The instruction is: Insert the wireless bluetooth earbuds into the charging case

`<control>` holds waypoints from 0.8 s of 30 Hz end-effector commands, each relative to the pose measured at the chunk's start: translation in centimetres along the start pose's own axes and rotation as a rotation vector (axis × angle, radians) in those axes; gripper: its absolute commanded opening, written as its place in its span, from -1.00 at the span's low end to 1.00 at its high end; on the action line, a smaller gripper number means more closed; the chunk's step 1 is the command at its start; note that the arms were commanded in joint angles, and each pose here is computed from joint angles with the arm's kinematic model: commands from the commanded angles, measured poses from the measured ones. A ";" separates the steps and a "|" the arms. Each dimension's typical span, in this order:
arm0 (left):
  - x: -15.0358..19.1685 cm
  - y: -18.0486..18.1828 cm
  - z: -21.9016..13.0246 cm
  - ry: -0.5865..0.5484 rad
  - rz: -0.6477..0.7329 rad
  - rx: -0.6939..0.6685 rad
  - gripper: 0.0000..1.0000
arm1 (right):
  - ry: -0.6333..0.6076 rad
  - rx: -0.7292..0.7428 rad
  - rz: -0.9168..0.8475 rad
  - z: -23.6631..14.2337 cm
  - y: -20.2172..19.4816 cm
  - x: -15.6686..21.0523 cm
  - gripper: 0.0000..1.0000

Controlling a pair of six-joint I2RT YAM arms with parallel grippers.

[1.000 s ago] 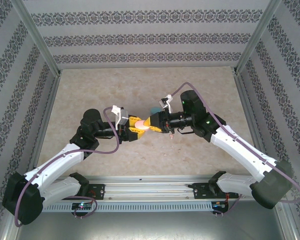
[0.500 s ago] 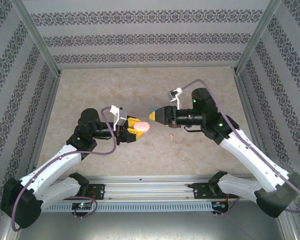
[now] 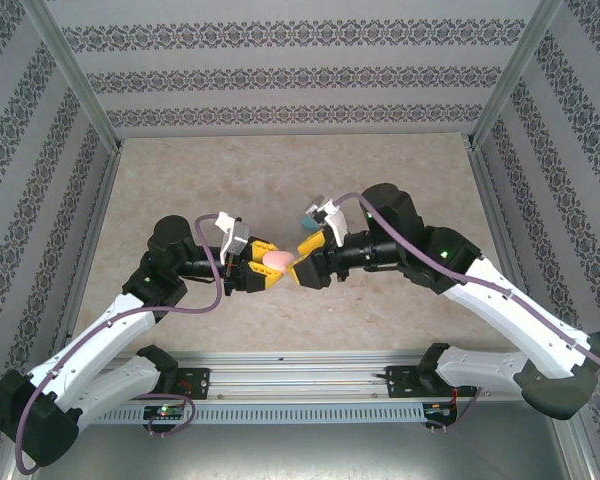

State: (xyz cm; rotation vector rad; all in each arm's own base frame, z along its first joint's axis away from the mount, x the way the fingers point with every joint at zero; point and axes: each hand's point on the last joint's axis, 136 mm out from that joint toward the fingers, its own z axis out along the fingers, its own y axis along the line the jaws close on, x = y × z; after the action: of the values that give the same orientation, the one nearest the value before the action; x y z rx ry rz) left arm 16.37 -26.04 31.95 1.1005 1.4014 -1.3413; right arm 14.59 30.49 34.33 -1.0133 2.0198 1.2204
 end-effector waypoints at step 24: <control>-2.2 -2.7 -0.2 -0.018 -0.021 0.111 -0.80 | -0.033 0.021 -0.188 1.2 -0.1 -1.7 -0.37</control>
State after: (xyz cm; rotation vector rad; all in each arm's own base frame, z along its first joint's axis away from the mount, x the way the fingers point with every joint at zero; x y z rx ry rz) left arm 15.62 -25.96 32.67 1.0847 1.4319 -1.4263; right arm 14.37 31.54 33.18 -1.1924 1.9290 1.1156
